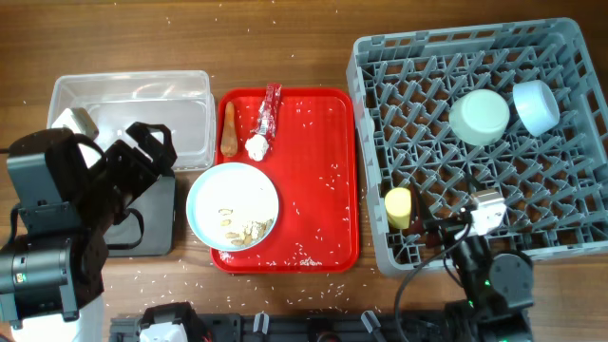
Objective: Sort waste into correct bins and load items into the dishwasher rack
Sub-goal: 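Grasp the tissue with the left gripper and drop it in the clear bin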
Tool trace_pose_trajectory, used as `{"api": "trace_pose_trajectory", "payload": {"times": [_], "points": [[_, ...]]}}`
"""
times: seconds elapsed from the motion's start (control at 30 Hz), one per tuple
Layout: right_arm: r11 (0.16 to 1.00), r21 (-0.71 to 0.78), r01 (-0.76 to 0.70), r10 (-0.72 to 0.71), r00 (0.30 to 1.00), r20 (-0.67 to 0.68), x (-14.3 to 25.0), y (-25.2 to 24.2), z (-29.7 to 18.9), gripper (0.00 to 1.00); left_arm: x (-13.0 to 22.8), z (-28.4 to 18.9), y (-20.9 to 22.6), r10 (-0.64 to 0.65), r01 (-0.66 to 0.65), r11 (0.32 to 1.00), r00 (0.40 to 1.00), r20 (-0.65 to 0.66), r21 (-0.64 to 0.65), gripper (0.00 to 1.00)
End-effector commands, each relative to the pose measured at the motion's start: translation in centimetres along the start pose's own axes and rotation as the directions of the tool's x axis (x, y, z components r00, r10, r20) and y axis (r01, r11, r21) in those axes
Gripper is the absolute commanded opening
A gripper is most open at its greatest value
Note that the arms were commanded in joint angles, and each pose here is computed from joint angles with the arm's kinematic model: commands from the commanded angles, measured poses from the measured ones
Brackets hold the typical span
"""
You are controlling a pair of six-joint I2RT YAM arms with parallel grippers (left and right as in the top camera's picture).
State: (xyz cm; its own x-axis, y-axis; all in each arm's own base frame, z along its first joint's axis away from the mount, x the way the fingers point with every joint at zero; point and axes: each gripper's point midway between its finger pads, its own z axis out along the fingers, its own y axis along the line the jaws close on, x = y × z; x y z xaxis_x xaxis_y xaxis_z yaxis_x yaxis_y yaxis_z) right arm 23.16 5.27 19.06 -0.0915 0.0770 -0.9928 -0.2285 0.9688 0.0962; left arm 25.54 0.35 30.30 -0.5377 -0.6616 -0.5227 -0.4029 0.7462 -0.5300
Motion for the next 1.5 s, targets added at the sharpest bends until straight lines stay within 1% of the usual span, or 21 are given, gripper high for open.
{"api": "trace_pose_trajectory", "payload": {"times": [0.0, 0.37, 0.43, 0.47, 0.5, 0.53, 0.6, 0.63, 0.7, 0.73, 0.8, 0.93, 0.97, 1.0, 1.03, 1.1, 1.13, 1.23, 1.3, 1.4, 1.47], "points": [[0.999, -0.027, -0.034, 0.036, 0.995, 0.092, 0.9, 0.1, 1.0, 1.00, -0.4, -0.2, 0.1, -0.012, 0.012, 1.000, 1.000, 0.018, -0.004, 1.00], [0.999, -0.016, -0.036, 0.037, 0.997, 0.063, 1.6, -0.1, 1.1, 1.00, -0.4, -0.2, 0.1, -0.012, 0.012, 1.000, 1.000, 0.018, -0.004, 1.00], [0.999, -0.016, -0.036, 0.037, 0.997, 0.063, 1.6, -0.1, 1.1, 1.00, -0.3, -0.3, -1.7, -0.066, 0.066, 0.994, 0.998, -0.008, 0.091, 1.00], [0.999, -0.016, -0.036, 0.037, 0.997, 0.063, 1.6, -0.1, 1.1, 1.00, -0.2, 0.1, -3.5, -0.049, 0.055, 0.983, 0.998, -0.037, 0.177, 0.99], [0.999, -0.016, -0.036, 0.037, 0.997, 0.063, 1.6, -0.1, 1.1, 1.00, 0.7, 0.9, -4.5, -0.025, 0.043, 0.977, 0.996, -0.091, 0.211, 0.90], [0.999, -0.017, -0.036, 0.037, 0.997, 0.064, 1.6, -0.1, 1.1, 1.00, 2.1, 2.6, -4.8, 0.038, -0.008, 0.981, 0.988, -0.150, 0.194, 0.85], [0.999, -0.017, -0.036, 0.037, 0.997, 0.064, 1.6, -0.1, 1.1, 1.00, 5.4, 7.0, -4.1, 0.132, -0.118, 0.991, 0.958, -0.255, 0.070, 0.93], [0.999, -0.016, -0.036, 0.037, 0.997, 0.063, 1.6, -0.1, 1.1, 1.00, 7.2, 10.0, -3.5, 0.197, -0.215, 0.976, 0.935, -0.295, -0.032, 0.99], [0.999, -0.017, -0.036, 0.037, 0.997, 0.064, 1.6, -0.1, 1.1, 1.00, 8.9, 13.9, -3.3, 0.292, -0.347, 0.927, 0.906, -0.307, -0.143, 0.98], [0.999, -0.016, -0.036, 0.037, 0.997, 0.063, 1.6, -0.1, 1.1, 1.00, 10.2, 17.1, -3.6, 0.360, -0.428, 0.882, 0.883, -0.301, -0.199, 0.96], [0.999, -0.017, -0.036, 0.037, 0.997, 0.064, 1.6, -0.1, 1.1, 1.00, 11.9, 21.8, -3.5, 0.439, -0.510, 0.813, 0.854, -0.280, -0.280, 0.90], [0.999, -0.017, -0.036, 0.037, 0.997, 0.064, 1.6, -0.1, 1.1, 1.00, 14.4, 28.6, -1.0, 0.482, -0.561, 0.737, 0.827, -0.288, -0.378, 0.80], [0.999, -0.017, -0.036, 0.037, 0.997, 0.064, 1.6, -0.1, 1.1, 1.00, 14.8, 29.7, -0.1, 0.481, -0.565, 0.723, 0.824, -0.298, -0.397, 0.71], [0.999, -0.017, -0.036, 0.037, 0.997, 0.064, 1.6, -0.1, 1.1, 1.00, 15.4, 30.9, 1.1, 0.474, -0.570, 0.710, 0.821, -0.318, -0.413, 0.57], [0.999, -0.016, -0.036, 0.037, 0.997, 0.063, 1.6, -0.1, 1.1, 1.00, 15.8, 31.5, 1.7, 0.468, -0.573, 0.705, 0.819, -0.331, -0.419, 0.49], [0.999, -0.017, -0.036, 0.037, 0.997, 0.064, 1.6, -0.1, 1.1, 1.00, 16.1, 31.8, 1.8, 0.460, -0.571, 0.713, 0.819, -0.343, -0.408, 0.20], [0.999, -0.016, -0.036, 0.037, 0.997, 0.063, 1.6, -0.1, 1.1, 1.00, 16.0, 31.4, 0.9, 0.457, -0.564, 0.728, 0.823, -0.337, -0.389, 0.10], [0.999, -0.016, -0.036, 0.037, 0.997, 0.063, 1.6, -0.1, 1.1, 1.00, 13.9, 29.2, -3.3, 0.452, -0.526, 0.791, 0.847, -0.279, -0.313, 0.06], [0.999, -0.017, -0.036, 0.037, 0.997, 0.064, 1.6, -0.1, 1.1, 1.00, 11.2, 25.7, -6.6, 0.442, -0.484, 0.839, 0.873, -0.206, -0.249, 0.06], [0.999, -0.017, -0.036, 0.037, 0.997, 0.064, 1.6, -0.1, 1.1, 1.00, 8.3, 21.3, -8.6, 0.427, -0.443, 0.873, 0.897, -0.117, -0.203, 0.05], [0.999, -0.016, -0.036, 0.037, 0.997, 0.063, 1.6, -0.1, 1.1, 1.00, 5.4, 18.5, -7.4, 0.410, -0.410, 0.874, 0.910, -0.060, -0.260, 0.04]]}}
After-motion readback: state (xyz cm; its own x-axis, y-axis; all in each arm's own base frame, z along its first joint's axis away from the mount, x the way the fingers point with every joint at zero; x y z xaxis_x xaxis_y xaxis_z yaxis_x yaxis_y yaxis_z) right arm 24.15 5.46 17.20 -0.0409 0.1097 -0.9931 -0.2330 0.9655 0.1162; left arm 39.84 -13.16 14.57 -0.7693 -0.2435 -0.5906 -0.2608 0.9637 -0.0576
